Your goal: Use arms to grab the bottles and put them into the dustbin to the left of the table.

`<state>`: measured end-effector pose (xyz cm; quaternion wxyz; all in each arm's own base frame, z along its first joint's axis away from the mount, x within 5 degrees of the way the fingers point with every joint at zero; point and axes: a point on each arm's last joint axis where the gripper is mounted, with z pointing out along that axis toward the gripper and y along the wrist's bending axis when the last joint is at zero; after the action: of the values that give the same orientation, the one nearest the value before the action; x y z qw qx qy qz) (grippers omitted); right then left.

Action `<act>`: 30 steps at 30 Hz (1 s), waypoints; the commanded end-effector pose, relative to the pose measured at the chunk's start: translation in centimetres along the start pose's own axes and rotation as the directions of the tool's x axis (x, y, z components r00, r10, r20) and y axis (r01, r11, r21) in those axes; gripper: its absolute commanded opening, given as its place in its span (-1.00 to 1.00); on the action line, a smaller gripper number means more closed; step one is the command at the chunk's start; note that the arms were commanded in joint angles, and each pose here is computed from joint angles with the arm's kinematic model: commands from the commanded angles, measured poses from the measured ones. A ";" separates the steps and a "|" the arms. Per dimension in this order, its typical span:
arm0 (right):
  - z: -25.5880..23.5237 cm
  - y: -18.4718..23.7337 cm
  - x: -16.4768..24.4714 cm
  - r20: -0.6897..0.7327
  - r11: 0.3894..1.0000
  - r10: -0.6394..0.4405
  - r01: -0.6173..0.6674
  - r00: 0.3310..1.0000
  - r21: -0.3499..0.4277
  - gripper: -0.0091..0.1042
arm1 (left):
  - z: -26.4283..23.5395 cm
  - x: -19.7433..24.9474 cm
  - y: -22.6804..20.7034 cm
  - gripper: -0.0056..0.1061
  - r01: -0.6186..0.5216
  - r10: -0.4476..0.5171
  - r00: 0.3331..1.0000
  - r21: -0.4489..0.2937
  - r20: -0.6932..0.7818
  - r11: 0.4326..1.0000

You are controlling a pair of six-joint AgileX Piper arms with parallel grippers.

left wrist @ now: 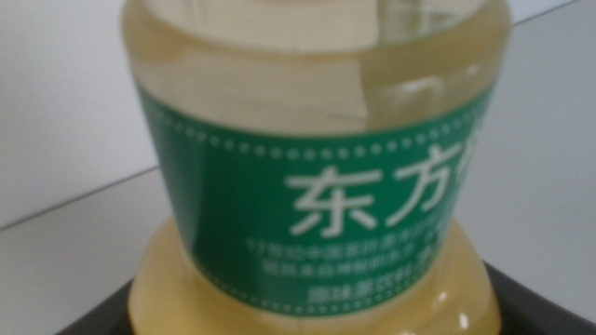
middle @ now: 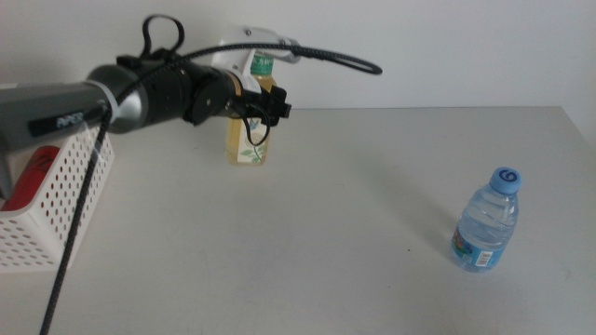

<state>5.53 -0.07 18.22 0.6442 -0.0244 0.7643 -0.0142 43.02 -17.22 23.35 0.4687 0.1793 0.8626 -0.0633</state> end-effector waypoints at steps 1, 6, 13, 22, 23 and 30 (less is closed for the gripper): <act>-0.1 0.0 -1.0 0.078 1.000 -0.013 0.013 0.997 0.001 0.82 | -6.9 -7.9 0.8 -0.93 -0.008 0.013 0.968 -0.021 0.249 1.000; -0.1 0.0 -1.0 0.078 1.000 -0.013 0.013 0.997 0.001 0.82 | -11.7 -11.2 2.4 -0.93 -0.046 0.061 0.988 -0.104 0.142 0.994; -0.1 0.0 -1.0 0.078 1.000 -0.013 0.013 0.997 0.001 0.82 | -17.4 -12.8 9.7 -0.93 -0.008 0.004 0.998 -0.083 -0.058 0.997; -0.1 0.0 -1.0 0.079 1.000 -0.013 0.013 0.997 0.001 0.82 | -21.4 -8.8 20.2 -0.93 0.140 -0.208 0.946 -0.264 -0.249 0.954; -0.1 0.0 -1.0 0.079 1.000 -0.013 0.013 0.997 0.001 0.82 | -21.6 -8.3 21.1 -0.93 0.161 -0.233 0.939 -0.277 -0.251 0.947; -0.1 0.0 -1.0 0.079 1.000 -0.013 0.013 0.997 0.001 0.82 | -20.0 -5.2 24.4 -0.93 0.248 -0.331 0.874 -0.259 -0.356 0.933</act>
<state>5.53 -0.07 18.22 0.6442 -0.0244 0.7643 -0.0142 40.19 10.26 37.25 0.2555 0.0025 0.9668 0.0098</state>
